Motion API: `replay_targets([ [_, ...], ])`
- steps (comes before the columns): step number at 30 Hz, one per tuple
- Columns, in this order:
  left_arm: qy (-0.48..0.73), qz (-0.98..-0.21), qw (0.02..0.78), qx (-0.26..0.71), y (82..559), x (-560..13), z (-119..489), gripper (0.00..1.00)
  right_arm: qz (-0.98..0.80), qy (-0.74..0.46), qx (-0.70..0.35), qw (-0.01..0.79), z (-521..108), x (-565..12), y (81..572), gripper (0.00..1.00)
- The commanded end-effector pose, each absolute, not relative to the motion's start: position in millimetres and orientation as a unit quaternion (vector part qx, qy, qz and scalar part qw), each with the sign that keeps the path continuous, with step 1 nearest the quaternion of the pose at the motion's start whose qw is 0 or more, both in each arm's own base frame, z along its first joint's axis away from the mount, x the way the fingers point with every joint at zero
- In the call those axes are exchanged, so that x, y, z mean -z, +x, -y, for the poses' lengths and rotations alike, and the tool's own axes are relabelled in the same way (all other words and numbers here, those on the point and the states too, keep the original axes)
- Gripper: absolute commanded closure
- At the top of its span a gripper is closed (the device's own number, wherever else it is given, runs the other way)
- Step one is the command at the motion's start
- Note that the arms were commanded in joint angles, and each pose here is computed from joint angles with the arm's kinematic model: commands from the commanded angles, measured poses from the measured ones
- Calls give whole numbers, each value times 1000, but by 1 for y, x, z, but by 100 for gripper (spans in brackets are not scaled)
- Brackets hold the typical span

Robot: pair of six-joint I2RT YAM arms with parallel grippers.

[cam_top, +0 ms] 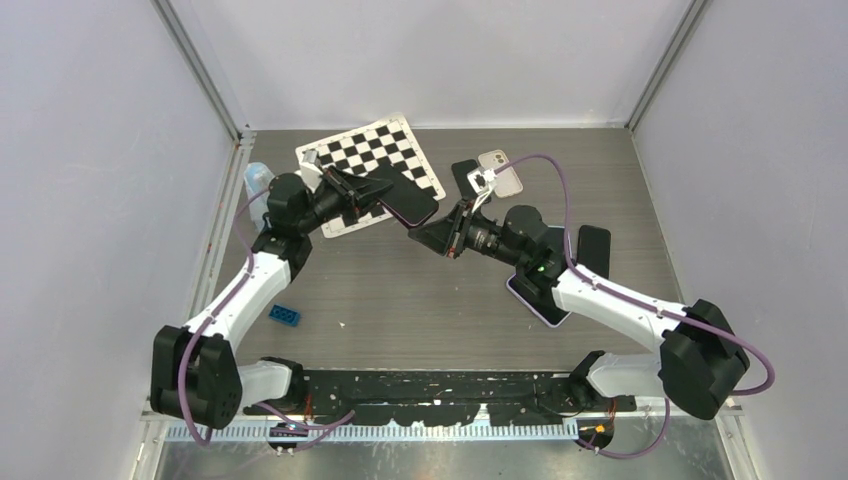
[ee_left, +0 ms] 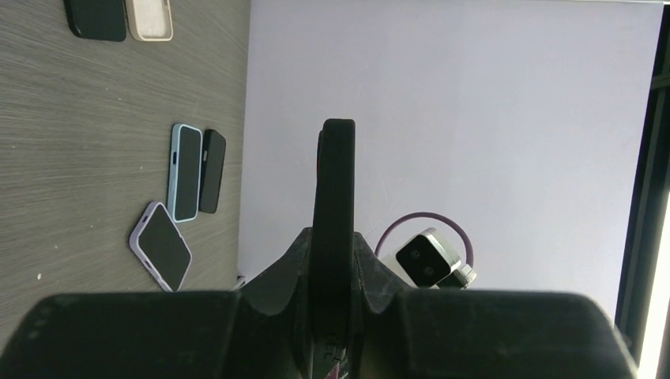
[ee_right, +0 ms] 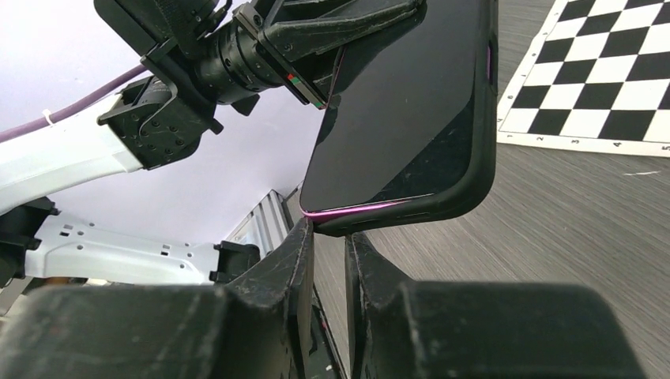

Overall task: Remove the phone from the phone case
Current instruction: Remove the phone case from the phone.

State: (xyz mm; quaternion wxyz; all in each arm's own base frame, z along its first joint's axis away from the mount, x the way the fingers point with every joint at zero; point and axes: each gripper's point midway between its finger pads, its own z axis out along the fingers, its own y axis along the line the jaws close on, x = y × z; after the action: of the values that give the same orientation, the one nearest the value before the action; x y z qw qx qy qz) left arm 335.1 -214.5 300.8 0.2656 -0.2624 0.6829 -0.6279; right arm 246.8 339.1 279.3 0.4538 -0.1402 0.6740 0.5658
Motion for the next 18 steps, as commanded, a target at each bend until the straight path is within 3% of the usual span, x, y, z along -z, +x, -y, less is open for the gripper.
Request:
replay_targets([
  [1,-213,-659,284,664,327,-330,218,100,-677,-148,-533,485,-330,-291,255,80],
  [4,-203,-662,311,651,331,-328,208,100,-685,-158,-533,470,-325,-287,249,45],
  [6,-188,-673,329,636,333,-327,201,100,-690,-168,-538,455,-320,-282,244,35],
  [10,-119,-717,350,592,328,-326,195,100,-691,-183,-561,418,-303,-280,236,29],
  [18,30,-758,357,546,301,-317,199,100,-689,-169,-591,383,-292,-293,242,30],
])
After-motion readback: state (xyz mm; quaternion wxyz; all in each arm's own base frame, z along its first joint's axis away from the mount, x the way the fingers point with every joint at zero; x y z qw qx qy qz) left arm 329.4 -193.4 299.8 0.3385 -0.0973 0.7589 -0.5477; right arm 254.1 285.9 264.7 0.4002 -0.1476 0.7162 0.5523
